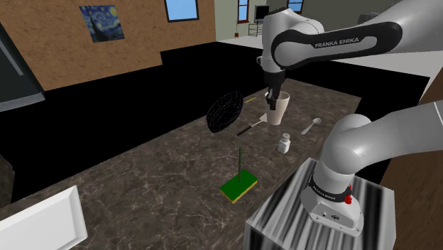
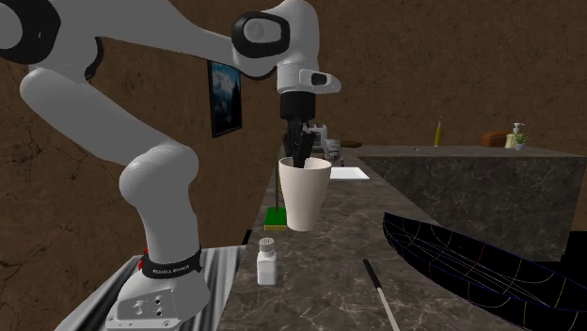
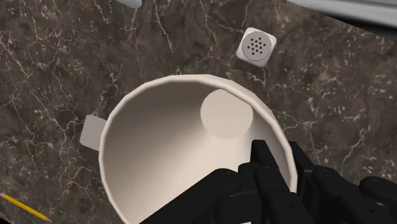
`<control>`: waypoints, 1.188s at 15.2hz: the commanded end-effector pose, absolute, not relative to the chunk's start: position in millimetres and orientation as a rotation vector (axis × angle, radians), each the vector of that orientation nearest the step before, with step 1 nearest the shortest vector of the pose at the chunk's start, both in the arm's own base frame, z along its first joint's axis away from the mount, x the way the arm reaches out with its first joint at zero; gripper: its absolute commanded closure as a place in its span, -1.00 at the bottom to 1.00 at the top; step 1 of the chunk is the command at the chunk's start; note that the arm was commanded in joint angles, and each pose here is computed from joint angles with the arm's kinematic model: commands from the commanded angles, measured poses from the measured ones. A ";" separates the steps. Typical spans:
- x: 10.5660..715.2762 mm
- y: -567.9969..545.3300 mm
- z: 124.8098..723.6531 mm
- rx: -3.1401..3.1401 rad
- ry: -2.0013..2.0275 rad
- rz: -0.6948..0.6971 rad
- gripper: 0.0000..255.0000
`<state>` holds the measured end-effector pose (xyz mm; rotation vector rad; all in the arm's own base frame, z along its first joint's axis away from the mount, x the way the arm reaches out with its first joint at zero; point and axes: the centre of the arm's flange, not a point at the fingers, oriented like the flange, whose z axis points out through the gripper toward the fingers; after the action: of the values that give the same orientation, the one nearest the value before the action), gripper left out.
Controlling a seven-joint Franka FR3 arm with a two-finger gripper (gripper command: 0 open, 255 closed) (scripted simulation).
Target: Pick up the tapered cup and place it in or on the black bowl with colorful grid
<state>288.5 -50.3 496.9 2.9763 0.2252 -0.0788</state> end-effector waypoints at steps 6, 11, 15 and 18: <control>285.3 -47.1 535.3 2.971 0.230 -0.053 1.00; 349.4 -60.2 543.5 2.971 0.230 -0.053 1.00; 400.7 -70.7 550.0 2.971 0.230 -0.053 1.00; 439.2 -78.6 554.9 2.971 0.230 -0.053 1.00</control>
<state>425.3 -76.8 550.1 2.9715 0.2290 -0.0536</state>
